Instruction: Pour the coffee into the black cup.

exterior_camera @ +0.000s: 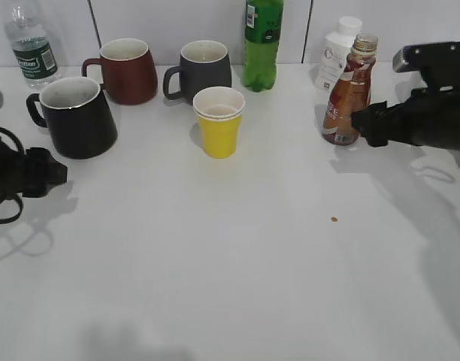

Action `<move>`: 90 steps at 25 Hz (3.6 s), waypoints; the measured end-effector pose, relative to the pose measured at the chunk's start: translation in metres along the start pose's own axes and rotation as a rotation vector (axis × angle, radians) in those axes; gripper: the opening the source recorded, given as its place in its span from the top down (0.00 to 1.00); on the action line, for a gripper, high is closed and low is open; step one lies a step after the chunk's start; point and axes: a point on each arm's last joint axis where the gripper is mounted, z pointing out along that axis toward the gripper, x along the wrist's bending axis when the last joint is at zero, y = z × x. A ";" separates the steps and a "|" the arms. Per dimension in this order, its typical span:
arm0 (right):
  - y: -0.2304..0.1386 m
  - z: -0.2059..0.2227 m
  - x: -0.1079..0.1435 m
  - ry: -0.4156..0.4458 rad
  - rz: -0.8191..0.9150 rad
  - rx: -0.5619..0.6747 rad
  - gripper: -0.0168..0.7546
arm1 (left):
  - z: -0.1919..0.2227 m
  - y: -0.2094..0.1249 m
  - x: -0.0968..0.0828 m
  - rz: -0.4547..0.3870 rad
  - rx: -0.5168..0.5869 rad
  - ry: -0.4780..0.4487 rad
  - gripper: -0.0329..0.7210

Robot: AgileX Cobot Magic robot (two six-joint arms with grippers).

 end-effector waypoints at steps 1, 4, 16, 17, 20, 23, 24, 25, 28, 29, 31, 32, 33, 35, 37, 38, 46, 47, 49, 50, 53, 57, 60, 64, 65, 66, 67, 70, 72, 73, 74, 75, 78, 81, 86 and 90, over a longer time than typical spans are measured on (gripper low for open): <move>0.004 -0.004 0.000 -0.003 0.006 0.004 0.18 | -0.001 0.001 -0.005 -0.002 0.048 0.012 0.24; 0.012 -0.016 0.006 -0.010 0.014 0.038 0.19 | -0.007 0.013 -0.018 0.008 0.132 0.037 0.24; 0.031 -0.075 0.040 -0.102 -0.045 0.239 0.21 | -0.081 0.057 -0.029 -0.087 0.181 0.068 0.26; 0.035 -0.083 0.040 -0.110 -0.036 0.234 0.21 | -0.089 0.058 -0.029 -0.075 0.171 0.064 0.26; 0.052 -0.114 0.041 -0.130 0.020 0.179 0.21 | -0.112 0.060 -0.027 -0.032 0.130 0.054 0.28; 0.069 -0.155 0.042 -0.133 0.084 0.089 0.21 | -0.137 0.061 -0.026 0.020 0.077 0.042 0.28; 0.072 -0.167 0.042 -0.131 0.107 0.065 0.21 | -0.146 0.061 -0.025 0.038 0.051 0.037 0.28; 0.076 -0.182 0.043 -0.126 0.135 0.034 0.21 | -0.154 0.061 -0.024 0.056 0.028 0.033 0.28; 0.080 -0.224 0.044 -0.108 0.185 -0.025 0.21 | -0.181 0.058 -0.022 0.071 -0.037 0.024 0.28; 0.080 -0.237 0.045 -0.097 0.190 -0.041 0.21 | -0.190 0.056 -0.021 0.073 -0.053 0.024 0.28; 0.076 -0.263 0.047 -0.075 0.163 -0.055 0.21 | -0.210 0.050 -0.018 0.074 -0.083 0.021 0.28; 0.073 -0.273 0.049 -0.061 0.153 -0.052 0.21 | -0.223 0.045 -0.016 0.073 -0.115 0.016 0.28; 0.071 -0.281 0.050 -0.049 0.133 -0.048 0.21 | -0.232 0.042 -0.015 0.072 -0.135 0.007 0.28; 0.064 -0.295 0.051 -0.031 0.107 -0.027 0.21 | -0.246 0.033 -0.014 0.075 -0.170 -0.012 0.28; 0.057 -0.310 0.053 -0.017 0.106 -0.017 0.21 | -0.253 0.020 -0.013 0.071 -0.181 -0.035 0.28; 0.053 -0.316 0.053 -0.013 0.108 -0.001 0.21 | -0.255 0.012 -0.012 0.068 -0.180 -0.044 0.28; 0.019 -0.354 0.051 -0.019 0.083 0.053 0.21 | -0.260 -0.054 -0.002 0.103 -0.187 -0.080 0.28; 0.013 -0.356 0.051 -0.018 0.075 0.051 0.21 | -0.260 -0.062 0.000 0.112 -0.193 -0.080 0.28; 0.000 -0.358 0.050 -0.018 0.066 0.050 0.21 | -0.261 -0.075 0.002 0.135 -0.206 -0.081 0.29; -0.007 -0.358 0.050 -0.018 0.063 0.047 0.21 | -0.262 -0.080 0.003 0.143 -0.209 -0.081 0.29; -0.027 -0.361 0.048 -0.028 0.052 0.022 0.21 | -0.269 -0.088 0.005 0.169 -0.249 -0.084 0.31; -0.047 -0.367 0.044 -0.054 0.036 -0.026 0.21 | -0.270 -0.094 0.006 0.192 -0.248 -0.081 0.31; -0.058 -0.369 0.042 -0.066 0.029 -0.048 0.21 | -0.263 -0.100 0.007 0.205 -0.193 -0.078 0.31; -0.067 -0.365 0.042 -0.068 0.028 -0.047 0.21 | -0.262 -0.101 0.007 0.214 -0.190 -0.078 0.34; -0.068 -0.365 0.041 -0.068 0.028 -0.046 0.21 | -0.262 -0.101 0.007 0.214 -0.190 -0.078 0.34; -0.068 -0.365 0.041 -0.068 0.028 -0.047 0.21 | -0.262 -0.101 0.007 0.214 -0.190 -0.078 0.35; -0.067 -0.365 0.041 -0.068 0.028 -0.049 0.21 | -0.262 -0.101 0.007 0.215 -0.190 -0.077 0.35; -0.067 -0.365 0.042 -0.067 0.028 -0.050 0.21 | -0.262 -0.101 0.007 0.215 -0.190 -0.077 0.36; -0.067 -0.365 0.042 -0.067 0.028 -0.051 0.21 | -0.262 -0.101 0.007 0.215 -0.190 -0.077 0.36; -0.067 -0.365 0.042 -0.067 0.028 -0.051 0.21 | -0.262 -0.101 0.007 0.215 -0.190 -0.077 0.36; -0.067 -0.365 0.042 -0.067 0.028 -0.052 0.21 | -0.262 -0.101 0.007 0.215 -0.190 -0.077 0.36; -0.067 -0.365 0.042 -0.067 0.028 -0.052 0.21 | -0.262 -0.101 0.007 0.215 -0.191 -0.077 0.36; -0.067 -0.365 0.042 -0.067 0.028 -0.053 0.22 | -0.262 -0.101 0.007 0.215 -0.191 -0.077 0.38; -0.067 -0.365 0.042 -0.067 0.028 -0.053 0.22 | -0.262 -0.101 0.007 0.216 -0.191 -0.077 0.39; -0.067 -0.365 0.042 -0.067 0.028 -0.054 0.22 | -0.262 -0.101 0.007 0.217 -0.191 -0.077 0.40; -0.067 -0.365 0.042 -0.067 0.028 -0.054 0.22 | -0.263 -0.101 0.007 0.207 -0.191 -0.064 0.40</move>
